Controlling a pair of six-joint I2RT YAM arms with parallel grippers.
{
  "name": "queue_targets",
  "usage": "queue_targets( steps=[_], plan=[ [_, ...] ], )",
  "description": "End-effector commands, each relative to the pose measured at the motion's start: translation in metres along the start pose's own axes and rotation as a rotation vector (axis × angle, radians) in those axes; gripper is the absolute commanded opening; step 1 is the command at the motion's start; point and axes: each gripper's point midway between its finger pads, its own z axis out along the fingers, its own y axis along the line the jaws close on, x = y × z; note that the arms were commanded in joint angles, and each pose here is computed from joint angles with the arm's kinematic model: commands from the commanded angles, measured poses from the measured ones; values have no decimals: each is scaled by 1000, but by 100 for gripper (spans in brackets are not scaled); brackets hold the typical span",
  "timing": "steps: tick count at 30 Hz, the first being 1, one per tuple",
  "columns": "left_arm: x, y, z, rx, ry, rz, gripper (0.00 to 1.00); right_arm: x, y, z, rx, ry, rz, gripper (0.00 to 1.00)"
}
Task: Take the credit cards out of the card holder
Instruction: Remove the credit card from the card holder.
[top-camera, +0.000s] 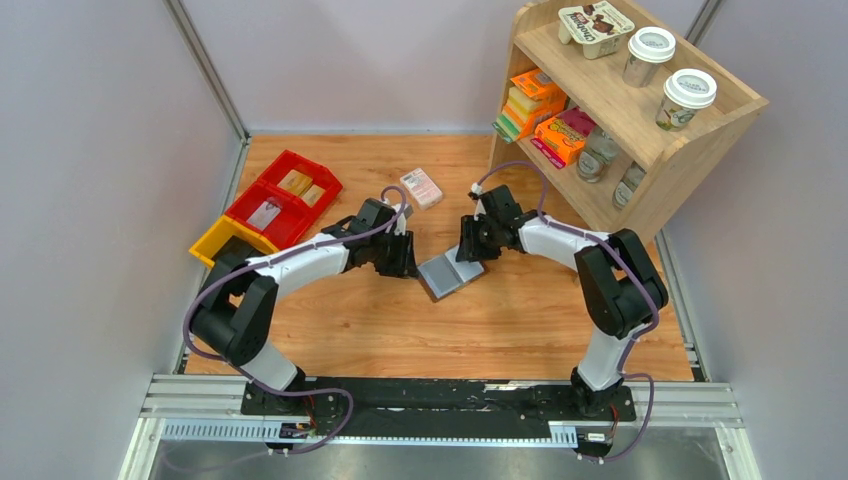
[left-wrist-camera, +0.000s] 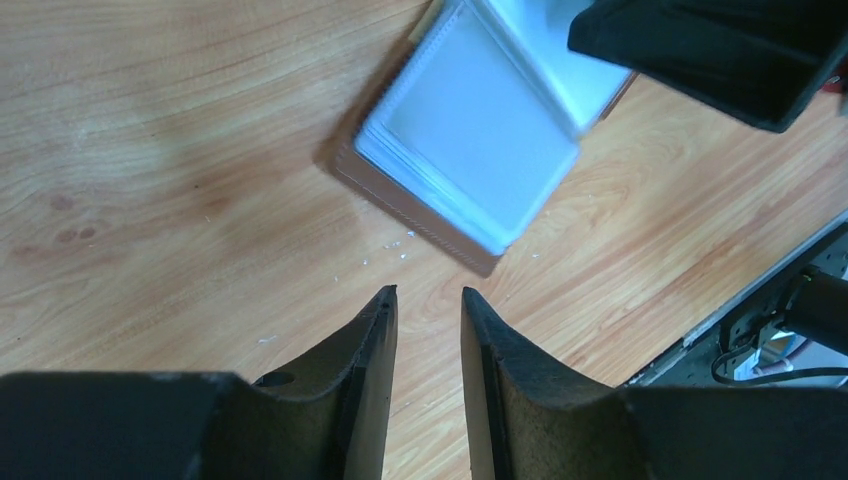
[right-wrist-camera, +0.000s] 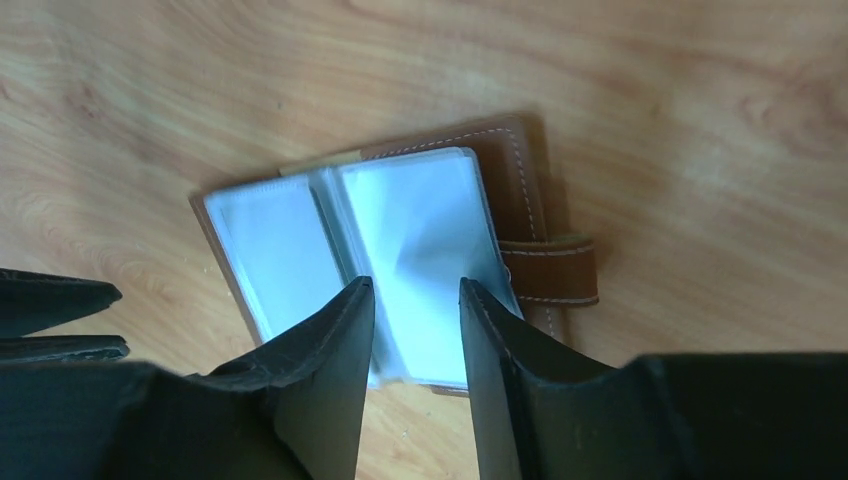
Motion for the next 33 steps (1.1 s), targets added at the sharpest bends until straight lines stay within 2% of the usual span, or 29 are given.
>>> queue_targets(
  steps=[1,5,9,15,26,33],
  plan=[
    [-10,-2,8,16,-34,-10,37,-36,0,-4,43,-72,-108,44],
    [-11,-3,17,26,-20,-25,35,-44,20,-10,-14,-94,-142,50],
    [-13,-5,20,34,-11,-22,34,-32,36,-15,-66,-98,-208,59],
    [-12,-4,19,28,-6,-15,34,-14,30,-13,-71,-75,-263,68],
    [-12,-3,15,18,-2,-7,34,14,32,-3,-27,-5,-365,72],
    [-16,3,5,-37,5,65,34,34,28,2,63,25,-399,71]
  ],
)
